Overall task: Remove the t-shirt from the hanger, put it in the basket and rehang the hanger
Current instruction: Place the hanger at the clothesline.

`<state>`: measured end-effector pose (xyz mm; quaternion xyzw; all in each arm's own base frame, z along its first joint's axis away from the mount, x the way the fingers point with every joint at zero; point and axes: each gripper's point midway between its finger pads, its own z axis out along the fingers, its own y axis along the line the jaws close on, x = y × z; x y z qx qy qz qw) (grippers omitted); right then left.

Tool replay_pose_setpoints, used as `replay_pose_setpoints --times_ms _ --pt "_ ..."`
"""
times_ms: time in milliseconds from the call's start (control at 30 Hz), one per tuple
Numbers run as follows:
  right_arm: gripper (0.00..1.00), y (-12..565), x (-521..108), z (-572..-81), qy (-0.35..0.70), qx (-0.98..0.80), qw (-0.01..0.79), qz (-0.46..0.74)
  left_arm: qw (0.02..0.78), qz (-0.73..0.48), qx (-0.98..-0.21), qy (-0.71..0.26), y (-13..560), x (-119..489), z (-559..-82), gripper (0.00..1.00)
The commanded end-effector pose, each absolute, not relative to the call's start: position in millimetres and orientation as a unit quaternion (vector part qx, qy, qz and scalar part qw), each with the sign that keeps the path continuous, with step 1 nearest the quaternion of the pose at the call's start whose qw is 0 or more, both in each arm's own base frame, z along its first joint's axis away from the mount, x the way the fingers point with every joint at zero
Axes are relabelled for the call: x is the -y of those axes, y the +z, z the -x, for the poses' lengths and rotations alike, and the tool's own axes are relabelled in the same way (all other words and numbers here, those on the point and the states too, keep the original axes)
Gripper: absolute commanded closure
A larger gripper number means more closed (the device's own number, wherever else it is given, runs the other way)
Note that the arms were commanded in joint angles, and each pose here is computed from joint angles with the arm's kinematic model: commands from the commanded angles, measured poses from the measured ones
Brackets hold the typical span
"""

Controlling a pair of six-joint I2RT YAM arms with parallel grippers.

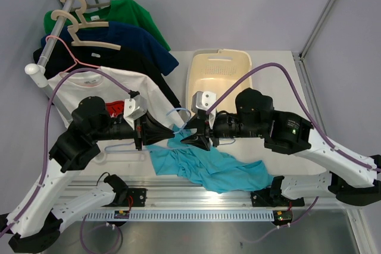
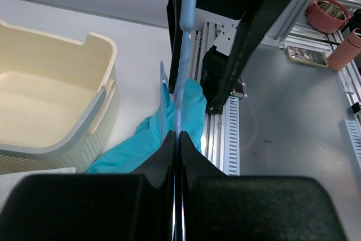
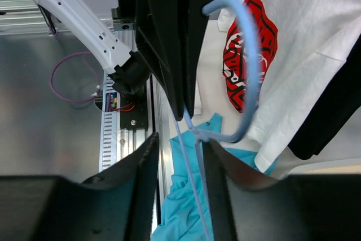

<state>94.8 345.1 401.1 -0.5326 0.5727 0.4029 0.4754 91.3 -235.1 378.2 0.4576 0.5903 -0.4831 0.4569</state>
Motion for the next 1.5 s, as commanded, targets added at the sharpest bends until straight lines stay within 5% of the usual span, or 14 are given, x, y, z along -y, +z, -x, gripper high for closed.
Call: replay_pose_setpoints --times_ms 0,167,533,933,967,1000,1267,1367,1467 --pt "0.49 415 -343 -81 0.426 -0.535 0.482 0.548 0.489 -0.443 -0.563 -0.499 403 236 -91 1.0" --pt "0.4 399 -338 -72 0.426 -0.524 0.462 0.575 0.503 -0.434 -0.559 -0.496 410 230 -87 1.0" --pt "0.45 356 -307 -82 0.385 -0.559 0.466 0.568 0.53 -0.435 -0.534 -0.494 417 213 -67 1.0" --pt "0.73 339 -285 -65 0.428 -0.551 0.477 0.536 0.542 -0.436 -0.532 -0.483 416 201 -57 1.0" --pt "0.8 342 -282 -62 0.433 -0.543 0.48 0.536 0.543 -0.436 -0.531 -0.483 417 200 -57 1.0" --pt "1.0 343 -281 -62 0.434 -0.543 0.483 0.533 0.54 -0.436 -0.531 -0.485 417 201 -57 1.0" --pt "1.0 344 -295 -77 0.416 -0.56 0.488 0.525 0.534 -0.437 -0.531 -0.492 423 203 -56 1.0" --pt "1.0 357 -295 -84 0.409 -0.552 0.513 0.514 0.552 -0.415 -0.536 -0.485 436 199 -61 0.37" --pt "1.0 373 -291 -85 0.41 -0.537 0.535 0.508 0.578 -0.384 -0.543 -0.473 451 193 -69 0.26"
